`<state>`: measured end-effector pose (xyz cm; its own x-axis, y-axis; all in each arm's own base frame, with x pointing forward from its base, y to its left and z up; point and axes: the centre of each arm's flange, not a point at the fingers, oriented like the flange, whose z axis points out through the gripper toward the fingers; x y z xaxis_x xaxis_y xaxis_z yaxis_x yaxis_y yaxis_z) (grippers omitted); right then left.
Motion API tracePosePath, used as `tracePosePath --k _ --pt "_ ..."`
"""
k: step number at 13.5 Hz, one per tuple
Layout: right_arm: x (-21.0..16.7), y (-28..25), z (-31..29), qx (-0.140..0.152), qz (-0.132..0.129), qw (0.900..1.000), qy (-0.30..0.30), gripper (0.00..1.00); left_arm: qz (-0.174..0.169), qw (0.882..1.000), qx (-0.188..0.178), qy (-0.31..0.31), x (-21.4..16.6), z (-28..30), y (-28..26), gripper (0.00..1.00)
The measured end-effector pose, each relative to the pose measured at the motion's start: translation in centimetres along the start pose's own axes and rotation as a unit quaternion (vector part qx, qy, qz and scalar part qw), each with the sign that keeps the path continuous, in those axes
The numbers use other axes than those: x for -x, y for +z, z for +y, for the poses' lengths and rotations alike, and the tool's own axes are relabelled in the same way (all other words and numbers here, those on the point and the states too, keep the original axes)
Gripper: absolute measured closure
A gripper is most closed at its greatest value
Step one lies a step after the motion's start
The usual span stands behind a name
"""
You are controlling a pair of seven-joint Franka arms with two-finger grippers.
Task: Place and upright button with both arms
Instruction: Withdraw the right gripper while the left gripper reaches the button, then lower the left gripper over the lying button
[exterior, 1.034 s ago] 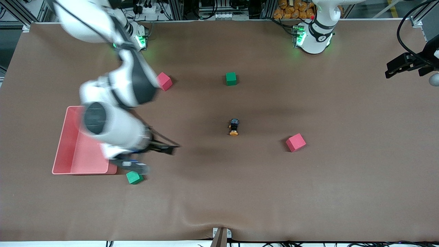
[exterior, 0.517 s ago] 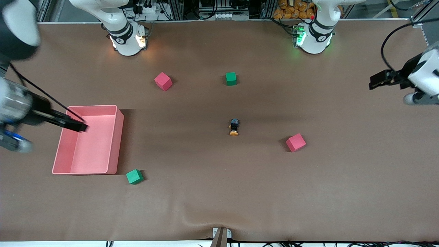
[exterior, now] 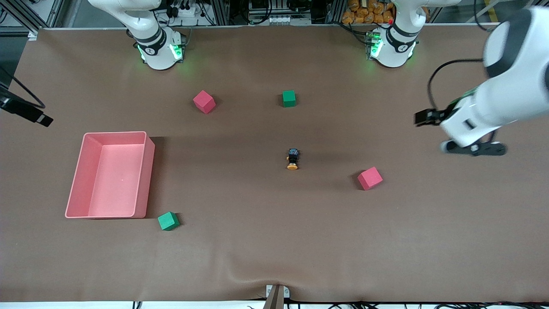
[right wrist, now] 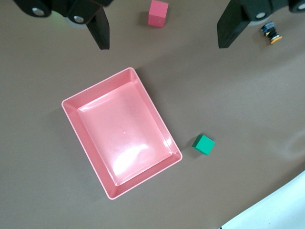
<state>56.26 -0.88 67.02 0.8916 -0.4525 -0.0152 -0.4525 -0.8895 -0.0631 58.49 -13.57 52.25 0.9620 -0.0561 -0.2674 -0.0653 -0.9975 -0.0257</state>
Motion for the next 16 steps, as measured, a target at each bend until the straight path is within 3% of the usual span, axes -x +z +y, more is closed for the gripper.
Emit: tracePosePath --k 3,8,12,16 --pt "1.0 2.6 1.5 0.003 0.006 1.000 -0.019 0.00 -0.012 1.000 -0.008 -0.016 -2.0 4.5 3.6 0.00" --pt "1.2 2.0 2.9 0.003 0.019 0.996 -0.085 0.00 -0.053 0.995 -0.016 -0.077 -3.6 14.6 11.8 0.00" --pt "1.3 2.0 3.2 0.020 0.011 0.986 -0.164 0.00 -0.045 0.990 -0.008 -0.131 -5.4 20.0 17.8 0.00" --pt "1.5 1.4 3.2 0.021 0.010 0.984 -0.177 0.00 -0.031 0.987 -0.002 -0.157 -5.8 23.2 20.9 0.00"
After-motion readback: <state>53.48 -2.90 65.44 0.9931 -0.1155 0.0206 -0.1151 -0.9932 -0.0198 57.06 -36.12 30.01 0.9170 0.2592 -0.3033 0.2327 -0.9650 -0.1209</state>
